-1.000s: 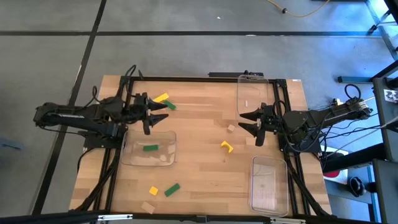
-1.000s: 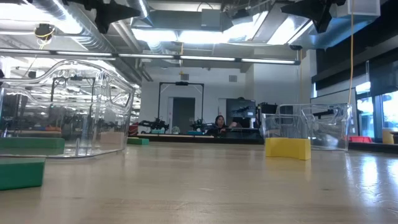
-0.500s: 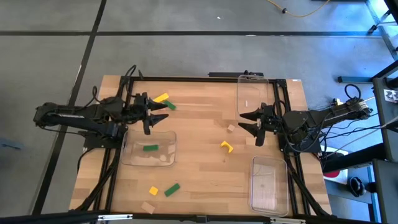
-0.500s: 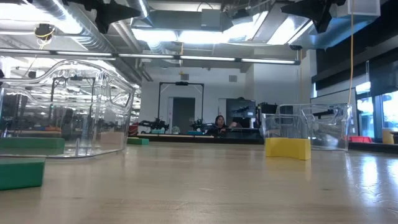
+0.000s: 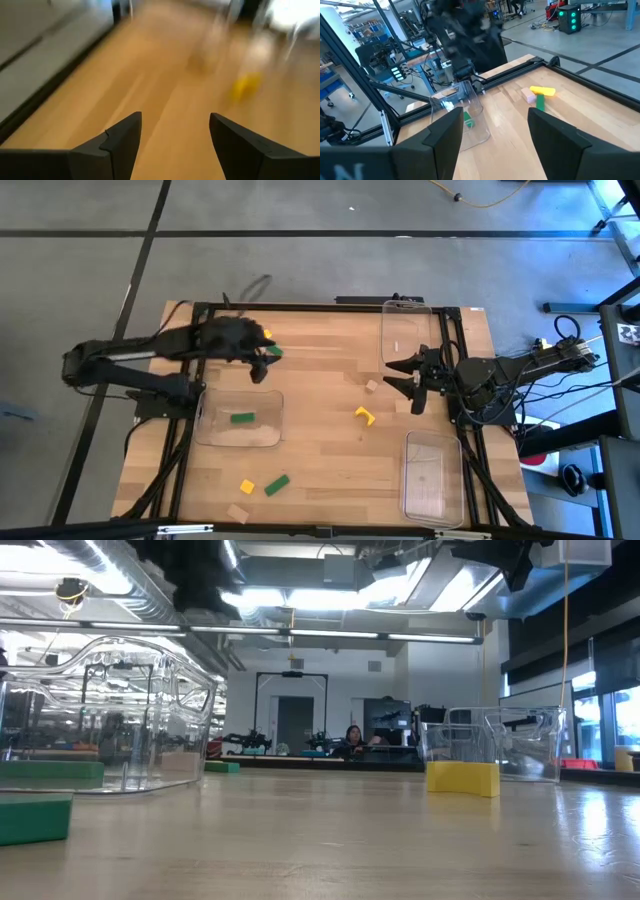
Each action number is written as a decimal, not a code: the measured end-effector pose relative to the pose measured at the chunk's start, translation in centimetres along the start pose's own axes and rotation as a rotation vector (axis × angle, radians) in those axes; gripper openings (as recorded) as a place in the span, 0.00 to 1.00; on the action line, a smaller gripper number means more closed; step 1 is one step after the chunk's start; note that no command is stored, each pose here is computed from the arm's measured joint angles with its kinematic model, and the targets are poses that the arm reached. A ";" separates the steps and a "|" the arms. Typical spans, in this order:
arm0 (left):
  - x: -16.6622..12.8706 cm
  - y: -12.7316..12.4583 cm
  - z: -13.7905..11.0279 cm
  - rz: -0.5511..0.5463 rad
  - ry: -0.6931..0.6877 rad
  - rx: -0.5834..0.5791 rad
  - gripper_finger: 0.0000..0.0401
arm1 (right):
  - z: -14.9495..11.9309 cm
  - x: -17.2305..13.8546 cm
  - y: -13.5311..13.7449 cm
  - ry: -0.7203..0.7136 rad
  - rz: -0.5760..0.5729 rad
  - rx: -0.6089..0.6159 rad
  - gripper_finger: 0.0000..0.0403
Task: Sort & place blocks by color
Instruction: Put the top green block into the left transparent bin
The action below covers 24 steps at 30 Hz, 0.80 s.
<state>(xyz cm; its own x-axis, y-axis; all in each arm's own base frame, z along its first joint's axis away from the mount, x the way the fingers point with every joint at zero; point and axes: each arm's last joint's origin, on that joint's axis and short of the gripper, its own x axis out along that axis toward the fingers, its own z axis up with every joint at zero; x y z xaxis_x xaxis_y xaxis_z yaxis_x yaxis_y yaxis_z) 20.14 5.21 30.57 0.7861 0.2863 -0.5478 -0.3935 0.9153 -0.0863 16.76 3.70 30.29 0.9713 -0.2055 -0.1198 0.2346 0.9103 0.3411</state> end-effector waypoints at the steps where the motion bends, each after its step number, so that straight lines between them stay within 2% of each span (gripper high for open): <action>1: 0.8 0.5 0.2 0.002 0.081 0.063 0.56 | 0.0 0.0 0.0 0.000 0.000 0.000 0.56; 5: 4.1 2.1 0.3 -0.017 0.351 0.399 0.56 | 0.0 0.0 0.0 0.002 -0.001 -0.001 0.56; 8: 6.8 3.4 -0.3 -0.022 0.506 0.649 0.56 | 0.0 0.0 0.0 0.002 -0.001 -0.001 0.56; 12: 10.2 5.0 -1.7 -0.026 0.664 0.869 0.56 | 0.0 0.0 0.0 0.001 -0.003 0.028 0.56; 16: 13.1 6.6 -3.3 -0.070 0.772 0.947 0.56 | -0.1 0.1 0.0 0.002 -0.014 0.081 0.56; 20: 15.1 8.3 -5.0 -0.103 0.852 0.939 0.56 | -0.3 0.3 0.0 0.008 -0.017 0.099 0.56; 24: 16.7 9.5 -5.8 -0.094 0.849 0.906 0.56 | -0.5 0.6 0.1 0.020 -0.024 0.112 0.56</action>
<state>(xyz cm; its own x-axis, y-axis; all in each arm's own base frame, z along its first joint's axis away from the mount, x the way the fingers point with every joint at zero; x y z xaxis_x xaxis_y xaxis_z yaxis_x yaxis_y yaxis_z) 26.74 17.07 15.82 0.1044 0.2441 -0.9641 0.3832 0.8847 0.2655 17.35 3.85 29.75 0.9646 -0.2187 -0.1477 0.2621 0.8591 0.4396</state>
